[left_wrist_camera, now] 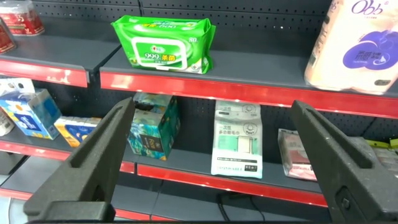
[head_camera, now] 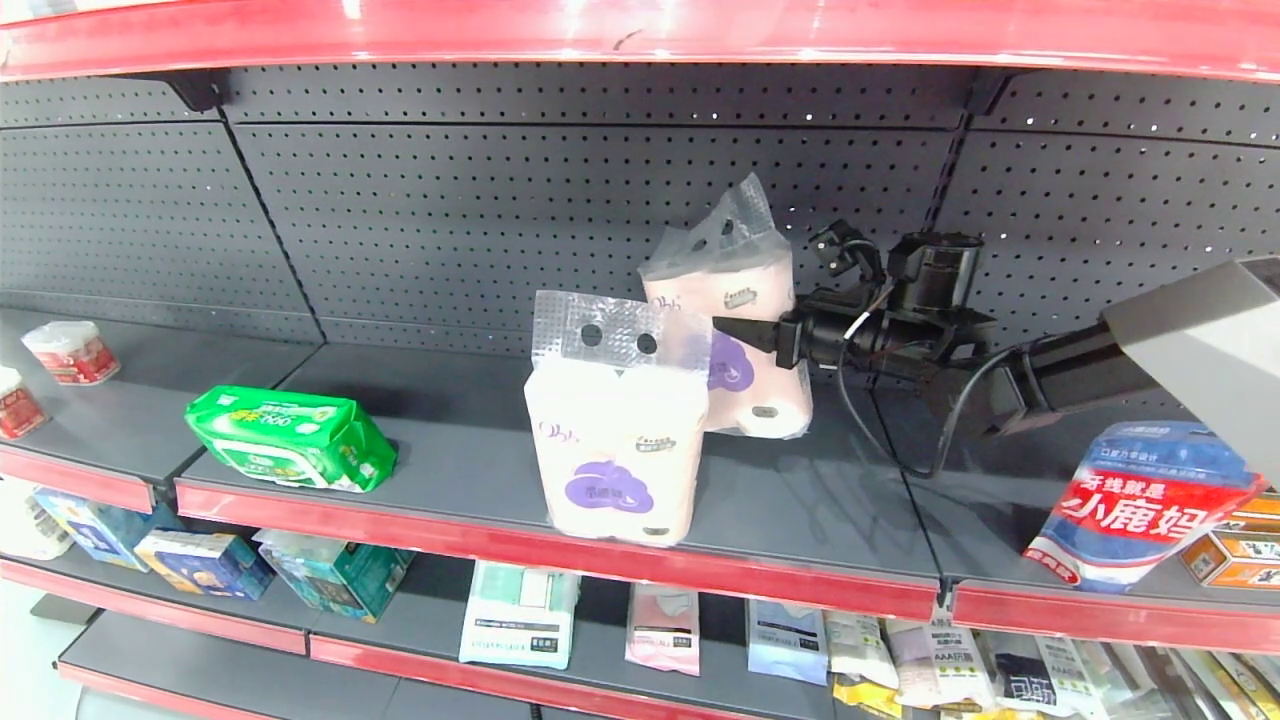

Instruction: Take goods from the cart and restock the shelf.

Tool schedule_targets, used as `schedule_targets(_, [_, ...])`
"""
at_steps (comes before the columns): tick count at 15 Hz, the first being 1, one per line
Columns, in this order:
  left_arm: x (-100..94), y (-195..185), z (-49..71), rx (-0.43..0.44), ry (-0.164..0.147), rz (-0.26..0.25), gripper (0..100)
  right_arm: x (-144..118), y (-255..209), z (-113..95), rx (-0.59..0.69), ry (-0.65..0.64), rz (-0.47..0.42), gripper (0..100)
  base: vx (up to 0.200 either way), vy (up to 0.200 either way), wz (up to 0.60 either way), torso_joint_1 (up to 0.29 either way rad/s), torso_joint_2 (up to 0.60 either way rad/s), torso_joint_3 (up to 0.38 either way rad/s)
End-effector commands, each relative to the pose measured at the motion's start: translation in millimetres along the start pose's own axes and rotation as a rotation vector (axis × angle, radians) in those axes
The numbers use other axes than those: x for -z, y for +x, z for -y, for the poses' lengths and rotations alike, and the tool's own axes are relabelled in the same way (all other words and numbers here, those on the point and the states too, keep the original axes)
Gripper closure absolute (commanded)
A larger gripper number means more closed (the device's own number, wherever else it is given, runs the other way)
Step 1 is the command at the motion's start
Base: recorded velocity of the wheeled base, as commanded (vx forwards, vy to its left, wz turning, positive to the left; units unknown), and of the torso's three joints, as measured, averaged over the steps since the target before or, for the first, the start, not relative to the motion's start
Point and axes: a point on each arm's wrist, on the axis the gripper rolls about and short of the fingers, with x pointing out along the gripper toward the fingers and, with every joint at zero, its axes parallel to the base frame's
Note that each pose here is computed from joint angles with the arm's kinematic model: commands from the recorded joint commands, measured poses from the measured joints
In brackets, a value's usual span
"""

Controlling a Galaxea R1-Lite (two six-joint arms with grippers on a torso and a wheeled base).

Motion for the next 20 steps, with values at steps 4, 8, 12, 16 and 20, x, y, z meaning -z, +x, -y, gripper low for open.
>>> schedule_targets(4, [0.0, 0, 0.0, 0.0, 0.0, 0.001, 0, 10, 11, -4, -0.02, 0.008, -0.014, 100, 0.0, 0.0, 0.0, 0.0, 0.0, 0.0])
schedule_targets(8, [0.0, 0, 0.0, 0.0, 0.0, 0.001, 0, 16, 18, -4, -0.028, 0.009, -0.019, 100, 0.0, 0.0, 0.0, 0.0, 0.0, 0.0])
schedule_targets(12, [0.0, 0, 0.0, 0.0, 0.0, 0.001, 0, 21, 23, -3, -0.033, 0.011, -0.022, 100, 0.0, 0.0, 0.0, 0.0, 0.0, 0.0])
schedule_targets(16, [0.0, 0, 0.0, 0.0, 0.0, 0.001, 0, 36, 8, -1, -0.015, 0.027, -0.079, 100, 0.0, 0.0, 0.0, 0.0, 0.0, 0.0])
schedule_targets(20, [0.0, 0, 0.0, 0.0, 0.0, 0.001, 0, 34, 0, 4, 0.004, 0.011, -0.082, 100, 0.0, 0.0, 0.0, 0.0, 0.0, 0.0])
